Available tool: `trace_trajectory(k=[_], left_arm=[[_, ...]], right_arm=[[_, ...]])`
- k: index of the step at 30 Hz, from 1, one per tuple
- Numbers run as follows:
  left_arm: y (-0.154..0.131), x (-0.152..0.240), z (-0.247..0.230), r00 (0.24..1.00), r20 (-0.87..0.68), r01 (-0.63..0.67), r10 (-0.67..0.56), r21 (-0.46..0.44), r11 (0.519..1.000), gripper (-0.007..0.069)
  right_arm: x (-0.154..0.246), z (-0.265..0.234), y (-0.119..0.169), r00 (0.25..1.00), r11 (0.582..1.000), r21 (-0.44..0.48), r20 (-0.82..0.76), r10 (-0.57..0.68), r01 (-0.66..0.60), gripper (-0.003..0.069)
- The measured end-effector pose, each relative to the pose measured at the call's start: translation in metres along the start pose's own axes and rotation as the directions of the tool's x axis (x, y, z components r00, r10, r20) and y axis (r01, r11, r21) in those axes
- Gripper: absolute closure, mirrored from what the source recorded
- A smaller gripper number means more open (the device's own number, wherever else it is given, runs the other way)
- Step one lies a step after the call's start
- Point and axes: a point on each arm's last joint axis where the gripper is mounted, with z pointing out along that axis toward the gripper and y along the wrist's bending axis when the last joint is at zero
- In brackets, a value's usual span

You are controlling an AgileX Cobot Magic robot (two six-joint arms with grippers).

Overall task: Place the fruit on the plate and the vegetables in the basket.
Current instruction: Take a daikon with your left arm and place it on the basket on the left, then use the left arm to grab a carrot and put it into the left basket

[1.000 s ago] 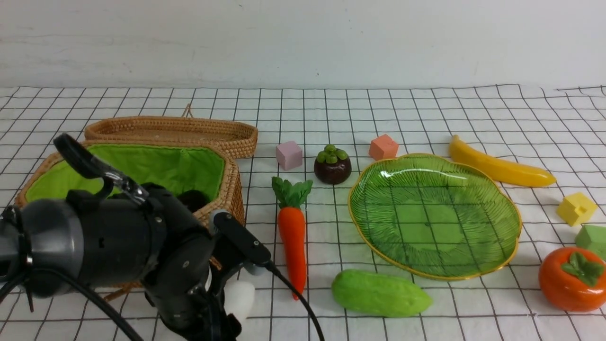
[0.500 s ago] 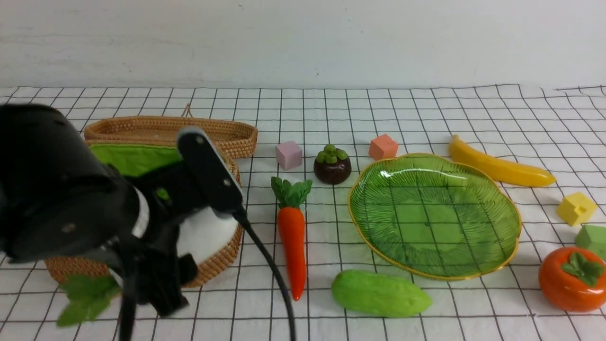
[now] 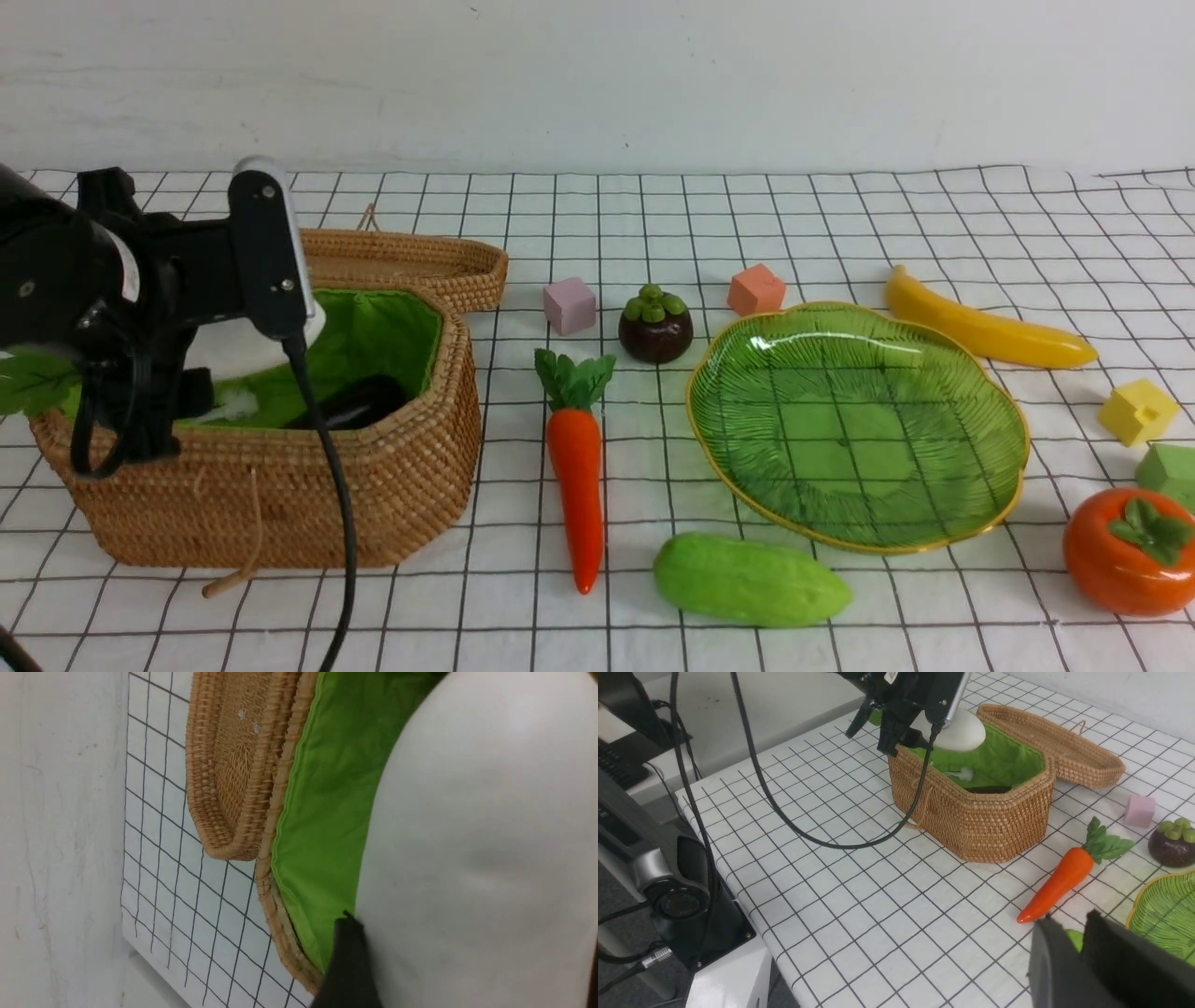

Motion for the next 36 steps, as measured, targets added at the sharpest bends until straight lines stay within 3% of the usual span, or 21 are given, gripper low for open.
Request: trace_trajectory(k=[3, 6, 9, 12, 14, 16, 17, 18, 19, 20, 21, 23, 24, 25, 28, 33, 36], left_arm=[[0.001, -0.003, 0.003, 1.000, 0.022, 0.021, -0.021, -0.015, 1.000, 0.0081], [0.003, -0.004, 0.003, 0.999, 0.037, 0.039, -0.038, -0.030, 0.999, -0.0005], [0.003, -0.004, 0.002, 0.997, 0.040, 0.062, -0.060, -0.031, 0.998, -0.0041], [0.004, -0.004, -0.001, 0.992, 0.046, 0.121, -0.119, -0.035, 0.992, -0.0036], [0.003, -0.006, -0.008, 0.970, 0.065, 0.236, -0.234, -0.019, 0.972, -0.0010], [-0.002, -0.015, -0.020, 0.890, 0.113, 0.440, -0.442, 0.042, 0.897, 0.0051], [-0.006, -0.023, -0.028, 0.820, 0.141, 0.545, -0.554, 0.102, 0.832, 0.0097], [-0.008, -0.027, -0.031, 0.806, 0.146, 0.561, -0.574, 0.123, 0.819, 0.0130], [-0.017, -0.044, -0.043, 0.662, 0.152, 0.696, -0.734, 0.237, 0.677, 0.0221], [-0.025, -0.056, -0.050, 0.578, 0.117, 0.749, -0.808, 0.316, 0.582, 0.0294], [-0.027, -0.059, -0.052, 0.556, 0.104, 0.760, -0.825, 0.338, 0.555, 0.0323], [-0.049, -0.086, -0.066, 0.469, -0.046, 0.794, -0.882, 0.460, 0.398, 0.0472], [-0.056, -0.097, -0.069, 0.466, -0.081, 0.789, -0.881, 0.487, 0.373, 0.0496], [-0.065, -0.111, -0.071, 0.486, -0.129, 0.779, -0.864, 0.512, 0.361, 0.0533], [-0.074, -0.142, -0.066, 0.532, -0.183, 0.758, -0.827, 0.537, 0.369, 0.0531], [-0.076, -0.182, -0.029, 0.557, -0.288, 0.785, -0.779, 0.491, 0.379, 0.0380], [-0.079, -0.204, 0.010, 0.526, -0.345, 0.834, -0.777, 0.388, 0.393, 0.0227]], right_arm=[[0.001, 0.000, 0.000, 1.000, 1.000, -0.003, -0.008, 0.000, 0.000, 0.0539], [0.001, 0.000, 0.000, 1.000, 1.000, -0.003, -0.008, 0.000, 0.000, 0.0539], [0.001, 0.000, 0.000, 1.000, 1.000, 0.001, -0.010, -0.003, 0.003, 0.0538], [0.001, 0.000, -0.001, 1.000, 1.000, 0.009, -0.014, -0.008, 0.008, 0.0536], [0.002, 0.000, -0.002, 1.000, 1.000, 0.016, -0.022, -0.013, 0.013, 0.0535], [0.003, 0.000, -0.002, 0.999, 1.000, 0.019, -0.032, 0.004, -0.004, 0.0532], [0.003, 0.000, -0.002, 0.999, 0.999, 0.024, -0.038, 0.025, -0.024, 0.0531], [0.004, -0.001, -0.002, 0.999, 0.999, 0.025, -0.042, 0.029, -0.028, 0.0531], [0.004, -0.002, -0.003, 0.996, 0.997, 0.045, -0.060, 0.064, -0.061, 0.0529], [0.004, -0.004, -0.004, 0.994, 0.994, 0.064, -0.069, 0.088, -0.083, 0.0529], [0.005, -0.004, -0.004, 0.993, 0.993, 0.069, -0.071, 0.099, -0.095, 0.0529], [0.007, -0.006, -0.007, 0.984, 0.985, 0.119, -0.105, 0.141, -0.129, 0.0526], [0.008, -0.007, -0.007, 0.982, 0.982, 0.128, -0.114, 0.151, -0.136, 0.0526], [0.010, -0.007, -0.008, 0.979, 0.980, 0.143, -0.129, 0.156, -0.137, 0.0526], [0.013, -0.007, -0.008, 0.974, 0.979, 0.149, -0.158, 0.164, -0.141, 0.0524], [0.016, -0.008, -0.007, 0.965, 0.980, 0.143, -0.200, 0.168, -0.141, 0.0519], [0.017, -0.008, -0.007, 0.965, 0.980, 0.143, -0.204, 0.168, -0.140, 0.0518]])
